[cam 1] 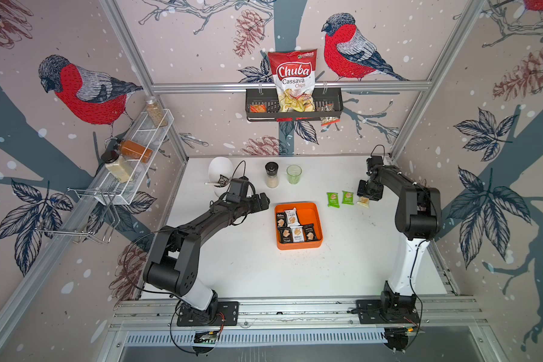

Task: Take the cookies out of the storage box
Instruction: Place the cookie at the center of the board, then pick up the cookie from the storage box.

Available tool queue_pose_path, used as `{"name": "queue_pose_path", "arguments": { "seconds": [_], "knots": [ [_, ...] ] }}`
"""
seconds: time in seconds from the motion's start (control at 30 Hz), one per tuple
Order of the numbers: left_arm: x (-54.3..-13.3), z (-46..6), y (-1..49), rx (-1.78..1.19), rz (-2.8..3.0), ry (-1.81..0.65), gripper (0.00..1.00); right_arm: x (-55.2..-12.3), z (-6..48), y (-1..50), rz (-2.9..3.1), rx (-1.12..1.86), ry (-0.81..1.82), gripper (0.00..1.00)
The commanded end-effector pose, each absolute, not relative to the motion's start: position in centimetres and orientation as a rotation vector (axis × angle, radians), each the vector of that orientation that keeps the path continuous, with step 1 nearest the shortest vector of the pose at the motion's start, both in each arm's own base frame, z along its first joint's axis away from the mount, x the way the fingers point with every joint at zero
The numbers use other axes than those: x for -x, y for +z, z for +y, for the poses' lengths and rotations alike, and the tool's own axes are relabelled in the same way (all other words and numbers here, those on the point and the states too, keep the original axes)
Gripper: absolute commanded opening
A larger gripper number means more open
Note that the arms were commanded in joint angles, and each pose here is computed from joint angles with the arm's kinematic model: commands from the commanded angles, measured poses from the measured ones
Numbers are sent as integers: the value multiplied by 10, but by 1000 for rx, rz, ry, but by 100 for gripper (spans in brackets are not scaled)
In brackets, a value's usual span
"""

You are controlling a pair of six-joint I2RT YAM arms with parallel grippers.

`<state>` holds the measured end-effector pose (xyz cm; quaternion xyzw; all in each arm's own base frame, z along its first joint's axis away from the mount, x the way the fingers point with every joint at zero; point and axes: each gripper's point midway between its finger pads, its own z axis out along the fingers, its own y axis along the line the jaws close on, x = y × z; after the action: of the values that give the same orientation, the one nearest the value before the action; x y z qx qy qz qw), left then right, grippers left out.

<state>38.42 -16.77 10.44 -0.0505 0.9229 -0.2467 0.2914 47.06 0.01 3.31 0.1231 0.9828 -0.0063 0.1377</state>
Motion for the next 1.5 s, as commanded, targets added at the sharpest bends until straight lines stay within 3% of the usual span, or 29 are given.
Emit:
{"name": "queue_pose_path", "arguments": {
  "seconds": [0.0,0.1,0.4,0.77,1.07,1.47],
  "knots": [
    [-383,-165,105,133,2458,-635,96,-472,2,36,2847,-331,-53,63],
    [-381,-165,105,121,2460,-633,96,-473,5,45,2827,-326,-82,67],
    [-381,-170,105,77,2464,-654,96,-462,48,89,2757,-210,-136,68],
    [-375,-172,98,90,2476,-689,96,-409,178,131,2719,-7,231,63],
    [-376,-173,96,99,2479,-694,96,-336,274,125,2771,213,499,58],
    [-373,-172,92,114,2482,-701,96,-285,285,86,2914,261,370,49]
  ]
}}
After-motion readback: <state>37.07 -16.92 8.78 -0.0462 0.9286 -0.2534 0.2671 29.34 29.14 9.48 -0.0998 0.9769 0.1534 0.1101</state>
